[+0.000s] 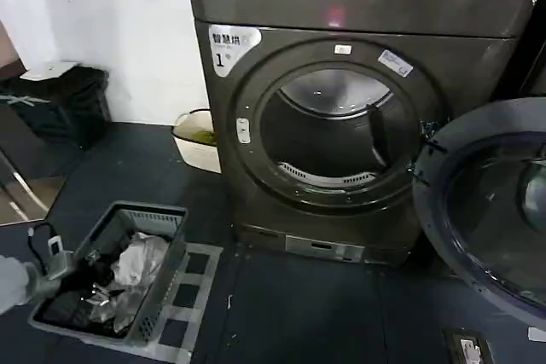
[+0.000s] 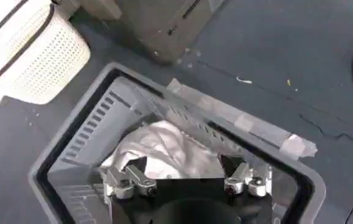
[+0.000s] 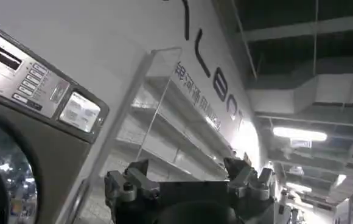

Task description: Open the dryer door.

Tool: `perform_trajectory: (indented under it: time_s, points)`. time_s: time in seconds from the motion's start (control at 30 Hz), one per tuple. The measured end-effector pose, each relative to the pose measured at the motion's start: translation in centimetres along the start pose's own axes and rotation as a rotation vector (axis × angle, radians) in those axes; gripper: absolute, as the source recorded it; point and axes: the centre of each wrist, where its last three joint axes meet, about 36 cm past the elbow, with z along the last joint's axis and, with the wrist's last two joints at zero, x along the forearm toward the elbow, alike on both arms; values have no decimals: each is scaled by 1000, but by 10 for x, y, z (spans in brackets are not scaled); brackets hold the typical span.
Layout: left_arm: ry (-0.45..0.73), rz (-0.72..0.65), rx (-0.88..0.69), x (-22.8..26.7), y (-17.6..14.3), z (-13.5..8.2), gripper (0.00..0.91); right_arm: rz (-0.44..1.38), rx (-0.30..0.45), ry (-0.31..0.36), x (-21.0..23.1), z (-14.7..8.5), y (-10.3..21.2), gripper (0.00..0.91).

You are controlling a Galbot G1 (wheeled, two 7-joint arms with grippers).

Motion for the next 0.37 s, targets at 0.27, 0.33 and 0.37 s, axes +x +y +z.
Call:
perform_trajectory:
  time_s: [0.27, 0.33, 0.37]
  points:
    - [31, 9, -25, 6, 2, 4, 907, 2, 1, 1, -1, 0, -1, 907]
    - [28, 6, -29, 8, 3, 4, 907, 4, 4, 3, -1, 1, -2, 907]
    - [27, 4, -30, 9, 3, 4, 907, 6, 4, 3, 0, 1, -2, 907]
